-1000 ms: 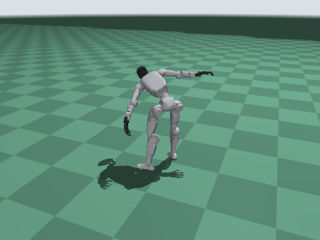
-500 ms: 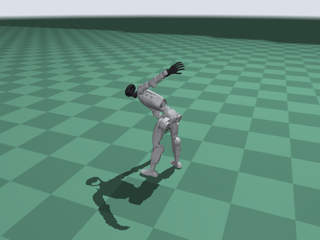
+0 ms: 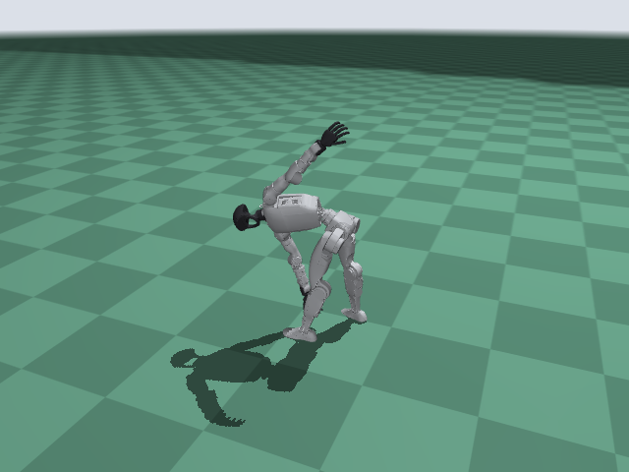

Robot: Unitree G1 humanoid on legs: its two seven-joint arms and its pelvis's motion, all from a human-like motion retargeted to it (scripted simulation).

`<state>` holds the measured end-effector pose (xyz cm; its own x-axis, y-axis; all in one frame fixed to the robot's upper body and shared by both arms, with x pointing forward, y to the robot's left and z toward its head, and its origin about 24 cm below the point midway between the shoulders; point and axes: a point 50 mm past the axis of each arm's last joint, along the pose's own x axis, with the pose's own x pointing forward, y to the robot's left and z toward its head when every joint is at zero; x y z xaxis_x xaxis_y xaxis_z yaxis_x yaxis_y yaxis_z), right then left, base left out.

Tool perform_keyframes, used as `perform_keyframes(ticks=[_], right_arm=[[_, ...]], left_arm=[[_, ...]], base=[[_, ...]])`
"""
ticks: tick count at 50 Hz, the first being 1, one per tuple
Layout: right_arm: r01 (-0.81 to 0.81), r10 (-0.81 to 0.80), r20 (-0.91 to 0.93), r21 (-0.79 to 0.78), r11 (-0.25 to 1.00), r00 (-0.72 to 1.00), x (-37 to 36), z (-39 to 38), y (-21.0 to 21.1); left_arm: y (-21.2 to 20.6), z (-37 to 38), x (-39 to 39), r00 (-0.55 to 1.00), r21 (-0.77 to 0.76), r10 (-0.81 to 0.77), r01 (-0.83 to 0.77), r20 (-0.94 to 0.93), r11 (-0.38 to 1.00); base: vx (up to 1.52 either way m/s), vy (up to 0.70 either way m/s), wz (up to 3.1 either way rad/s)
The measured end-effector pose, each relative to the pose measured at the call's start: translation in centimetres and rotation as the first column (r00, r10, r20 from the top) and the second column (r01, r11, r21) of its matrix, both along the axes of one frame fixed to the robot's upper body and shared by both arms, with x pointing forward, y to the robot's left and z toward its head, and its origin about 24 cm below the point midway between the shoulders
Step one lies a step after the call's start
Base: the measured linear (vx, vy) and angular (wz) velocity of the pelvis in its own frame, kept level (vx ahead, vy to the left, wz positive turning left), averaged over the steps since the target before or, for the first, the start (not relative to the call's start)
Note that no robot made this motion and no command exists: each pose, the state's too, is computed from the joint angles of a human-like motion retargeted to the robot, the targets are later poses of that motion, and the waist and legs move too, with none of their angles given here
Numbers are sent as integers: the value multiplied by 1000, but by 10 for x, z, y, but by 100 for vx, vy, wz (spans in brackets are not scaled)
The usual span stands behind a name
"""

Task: Upper body actions

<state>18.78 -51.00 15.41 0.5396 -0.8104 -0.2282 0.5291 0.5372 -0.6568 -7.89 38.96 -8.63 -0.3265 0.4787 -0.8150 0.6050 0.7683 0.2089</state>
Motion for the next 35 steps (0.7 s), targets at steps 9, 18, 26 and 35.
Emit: perform_keyframes(ticks=[9, 18, 26, 35], right_arm=[[26, -26, 28, -2, 1000, 999, -10, -12, -1], [33, -6, -232, 116, 993, 973, -59, -130, 31], [62, 118, -428, 384, 921, 896, -109, -244, 118], [43, 229, -432, 534, 845, 872, -120, -291, 193]], left_arm=[[-13, -7, -10, 993, 45, 111, -112, 31, 993], [-37, -26, 11, 984, -147, 178, -173, 16, 974], [-73, -45, 16, 883, -317, 462, -416, 84, 852], [-72, -53, 52, 535, -368, 750, -656, 389, 659]], base=[[-19, -8, 1], [-18, -11, 8], [8, 28, -34], [34, 71, -70]])
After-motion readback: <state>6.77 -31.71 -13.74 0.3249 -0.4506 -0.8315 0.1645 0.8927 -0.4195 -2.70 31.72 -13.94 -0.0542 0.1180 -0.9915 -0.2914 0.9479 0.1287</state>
